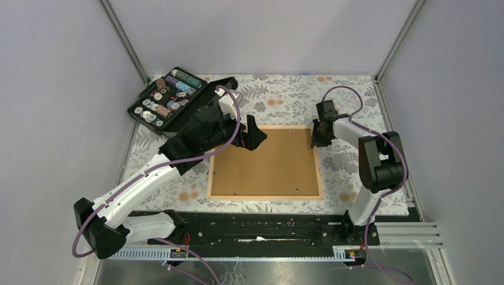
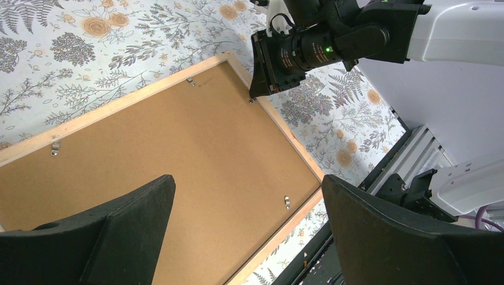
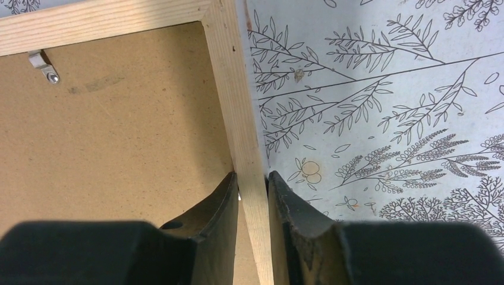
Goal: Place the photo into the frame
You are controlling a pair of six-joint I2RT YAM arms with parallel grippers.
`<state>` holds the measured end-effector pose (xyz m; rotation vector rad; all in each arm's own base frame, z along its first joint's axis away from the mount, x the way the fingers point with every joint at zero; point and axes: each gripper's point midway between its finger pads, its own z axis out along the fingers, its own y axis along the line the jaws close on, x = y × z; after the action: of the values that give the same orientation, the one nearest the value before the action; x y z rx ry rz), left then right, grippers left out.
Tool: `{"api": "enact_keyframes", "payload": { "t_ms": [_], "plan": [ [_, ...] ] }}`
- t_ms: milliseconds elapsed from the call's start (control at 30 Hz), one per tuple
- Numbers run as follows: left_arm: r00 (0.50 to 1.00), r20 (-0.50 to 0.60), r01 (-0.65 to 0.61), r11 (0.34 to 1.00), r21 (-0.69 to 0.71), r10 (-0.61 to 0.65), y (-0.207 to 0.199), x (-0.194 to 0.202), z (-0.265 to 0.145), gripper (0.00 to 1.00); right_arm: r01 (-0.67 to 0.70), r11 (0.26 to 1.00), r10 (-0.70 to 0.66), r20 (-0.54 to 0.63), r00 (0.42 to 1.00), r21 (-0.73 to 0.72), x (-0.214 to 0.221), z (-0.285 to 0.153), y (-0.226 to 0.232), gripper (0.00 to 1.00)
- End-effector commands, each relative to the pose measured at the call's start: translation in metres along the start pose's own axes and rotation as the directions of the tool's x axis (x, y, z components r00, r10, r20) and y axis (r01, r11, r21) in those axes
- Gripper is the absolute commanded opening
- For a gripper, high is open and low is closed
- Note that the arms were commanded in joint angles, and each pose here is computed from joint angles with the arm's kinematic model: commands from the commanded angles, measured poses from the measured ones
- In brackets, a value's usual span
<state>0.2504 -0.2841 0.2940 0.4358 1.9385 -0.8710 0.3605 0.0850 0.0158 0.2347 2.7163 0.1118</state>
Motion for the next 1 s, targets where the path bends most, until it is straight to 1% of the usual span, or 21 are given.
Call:
{"api": "enact_keyframes", "payload": {
  "t_ms": [0, 67, 100, 133, 233, 333, 400, 533, 633, 667, 733, 800, 900, 967],
  "plan": [
    [0.999, 0.041, -0.006, 0.999, 0.035, 0.004, -0.008, -0.014, -0.001, 0.99, -0.005, 1.0, 0.005, 0.011, 1.0, -0.029, -0.011, -0.005, 0.01, 0.16],
    [0.999, 0.039, -0.004, 0.999, 0.033, 0.002, -0.007, -0.013, 0.0, 0.99, 0.007, 0.999, -0.006, 0.023, 1.0, -0.041, -0.018, -0.019, 0.013, 0.4],
    [0.999, 0.038, -0.003, 0.999, 0.033, 0.002, -0.007, -0.013, 0.0, 0.99, 0.013, 0.998, -0.012, 0.017, 1.0, -0.063, -0.018, -0.023, 0.016, 0.49],
    [0.999, 0.037, -0.003, 0.999, 0.034, 0.002, -0.008, -0.013, 0.0, 0.99, 0.018, 0.996, -0.018, 0.004, 1.0, -0.088, -0.016, -0.029, 0.021, 0.56],
    [0.999, 0.039, -0.004, 0.999, 0.036, 0.003, -0.008, -0.013, -0.001, 0.99, 0.019, 0.993, -0.021, -0.016, 1.0, -0.12, -0.009, -0.048, 0.027, 0.7],
    [0.999, 0.041, -0.006, 1.0, 0.019, 0.006, -0.005, -0.013, 0.0, 0.99, 0.01, 0.993, -0.011, -0.009, 1.0, -0.119, 0.002, -0.07, 0.022, 0.81],
    [0.999, 0.037, -0.006, 1.0, 0.019, 0.005, -0.005, -0.012, 0.001, 0.99, 0.009, 0.992, -0.013, -0.03, 0.999, -0.125, 0.018, -0.083, 0.019, 0.83],
    [0.999, 0.033, -0.004, 1.0, 0.021, 0.003, -0.005, -0.011, 0.002, 0.99, -0.021, 0.986, 0.007, -0.087, 0.996, -0.164, 0.058, -0.106, 0.02, 0.84],
    [0.999, 0.033, -0.003, 1.0, 0.025, 0.002, -0.006, -0.011, 0.001, 0.99, -0.107, 0.985, 0.097, -0.079, 0.992, -0.137, 0.078, -0.118, 0.009, 0.84],
    [0.999, 0.037, -0.003, 1.0, 0.028, 0.002, -0.006, -0.013, 0.0, 0.99, -0.159, 0.98, 0.152, -0.068, 0.986, -0.115, 0.082, -0.121, 0.005, 0.85],
    [0.999, 0.037, -0.002, 1.0, 0.024, 0.001, -0.005, -0.012, 0.001, 0.99, -0.337, 0.942, 0.336, -0.049, 0.941, -0.012, 0.095, -0.121, -0.012, 0.85],
    [0.999, 0.035, -0.002, 1.0, 0.022, 0.002, -0.005, -0.011, 0.001, 0.99, -0.486, 0.869, 0.493, -0.079, 0.866, 0.091, 0.123, -0.123, -0.026, 0.88],
    [0.999, 0.032, 0.002, 0.999, 0.035, -0.003, -0.007, -0.011, 0.001, 0.99, -0.581, 0.803, 0.596, -0.16, 0.787, 0.132, 0.157, -0.125, -0.025, 0.88],
    [0.999, 0.031, 0.004, 0.999, 0.039, -0.006, -0.008, -0.011, 0.001, 0.99, -0.635, 0.766, 0.641, -0.206, 0.74, 0.1, 0.173, -0.123, -0.014, 0.86]
  ]
}}
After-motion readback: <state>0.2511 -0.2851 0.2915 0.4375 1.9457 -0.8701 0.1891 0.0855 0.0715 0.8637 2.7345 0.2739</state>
